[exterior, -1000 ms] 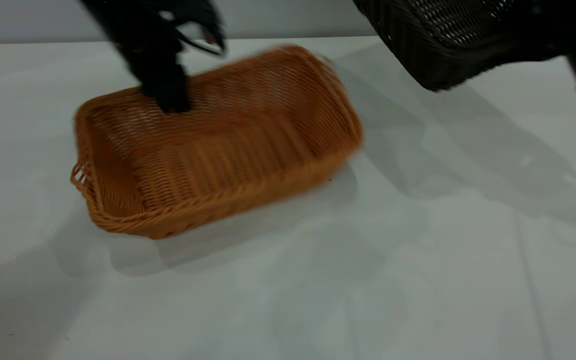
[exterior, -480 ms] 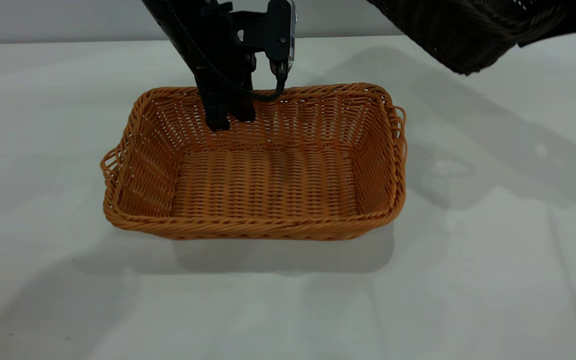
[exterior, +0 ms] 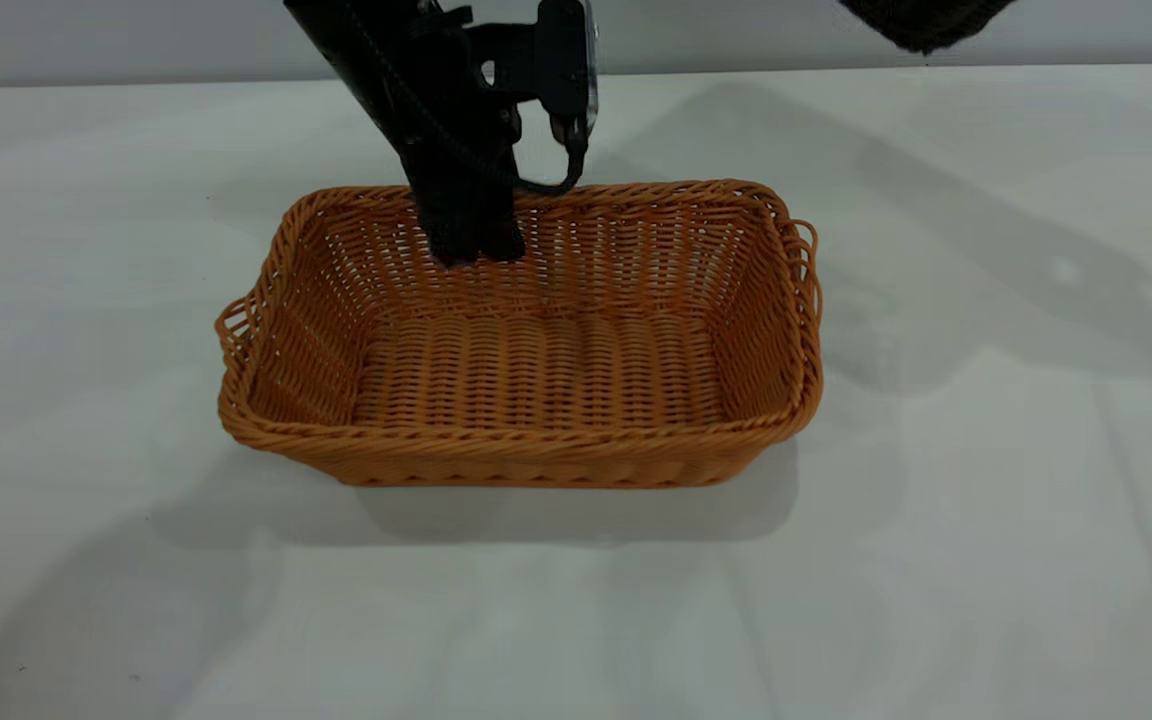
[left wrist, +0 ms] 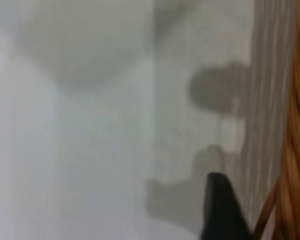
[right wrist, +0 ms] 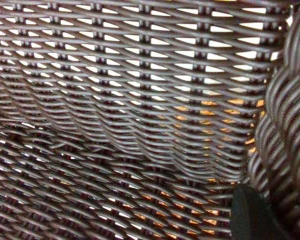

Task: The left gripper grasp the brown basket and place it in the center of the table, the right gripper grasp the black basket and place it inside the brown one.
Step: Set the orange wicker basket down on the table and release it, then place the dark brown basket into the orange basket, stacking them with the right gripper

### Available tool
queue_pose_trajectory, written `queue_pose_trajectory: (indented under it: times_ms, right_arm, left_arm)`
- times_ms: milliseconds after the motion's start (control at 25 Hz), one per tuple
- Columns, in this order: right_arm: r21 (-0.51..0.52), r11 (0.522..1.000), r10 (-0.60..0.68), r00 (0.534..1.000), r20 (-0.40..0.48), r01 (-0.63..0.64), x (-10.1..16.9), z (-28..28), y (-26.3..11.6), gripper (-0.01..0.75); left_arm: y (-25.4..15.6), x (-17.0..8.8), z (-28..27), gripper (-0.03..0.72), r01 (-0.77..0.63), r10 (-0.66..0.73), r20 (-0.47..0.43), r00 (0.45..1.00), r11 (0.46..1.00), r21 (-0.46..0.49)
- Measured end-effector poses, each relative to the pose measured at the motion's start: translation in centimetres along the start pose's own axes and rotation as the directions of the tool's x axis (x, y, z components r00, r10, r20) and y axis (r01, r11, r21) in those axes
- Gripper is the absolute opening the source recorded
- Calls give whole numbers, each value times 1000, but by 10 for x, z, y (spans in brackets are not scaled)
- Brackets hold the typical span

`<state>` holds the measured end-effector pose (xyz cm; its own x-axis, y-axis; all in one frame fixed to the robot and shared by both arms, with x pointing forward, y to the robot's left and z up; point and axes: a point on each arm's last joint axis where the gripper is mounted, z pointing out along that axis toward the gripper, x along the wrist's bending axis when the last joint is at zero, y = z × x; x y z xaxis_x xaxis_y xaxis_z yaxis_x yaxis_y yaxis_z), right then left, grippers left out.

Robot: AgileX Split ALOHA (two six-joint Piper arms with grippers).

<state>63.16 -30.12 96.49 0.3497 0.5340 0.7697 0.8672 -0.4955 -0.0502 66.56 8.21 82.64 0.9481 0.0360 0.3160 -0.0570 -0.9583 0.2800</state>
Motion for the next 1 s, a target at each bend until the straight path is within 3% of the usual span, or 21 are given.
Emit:
queue_pose_trajectory:
  times_ms: [240,320,480,600,720,1000]
  right_arm:
    - [-46,999,-3,1000,-17,3,0,-18,14,102]
    - [-48,999,-3,1000,-6,3,-3,-20,15,102]
    - [-12,999,-40,998,52,41,-4,-15,10,102]
    - [59,993,-107,987,118,101,5,3,-4,102]
    - [180,960,-249,950,188,216,21,33,-31,102]
    - [418,820,-511,829,225,392,50,111,-91,102]
  left_arm:
    - [21,18,-65,465,10,-11,-26,1000,999,-46]
    - [29,19,-102,465,18,-17,13,1000,998,-55]
    - [43,15,-192,466,29,-24,59,998,997,-75]
    - [49,6,-260,466,24,-21,26,999,994,-110]
    - [52,-4,-321,466,43,-53,-57,997,985,-165]
    - [51,-26,-395,466,68,-114,-174,978,966,-251]
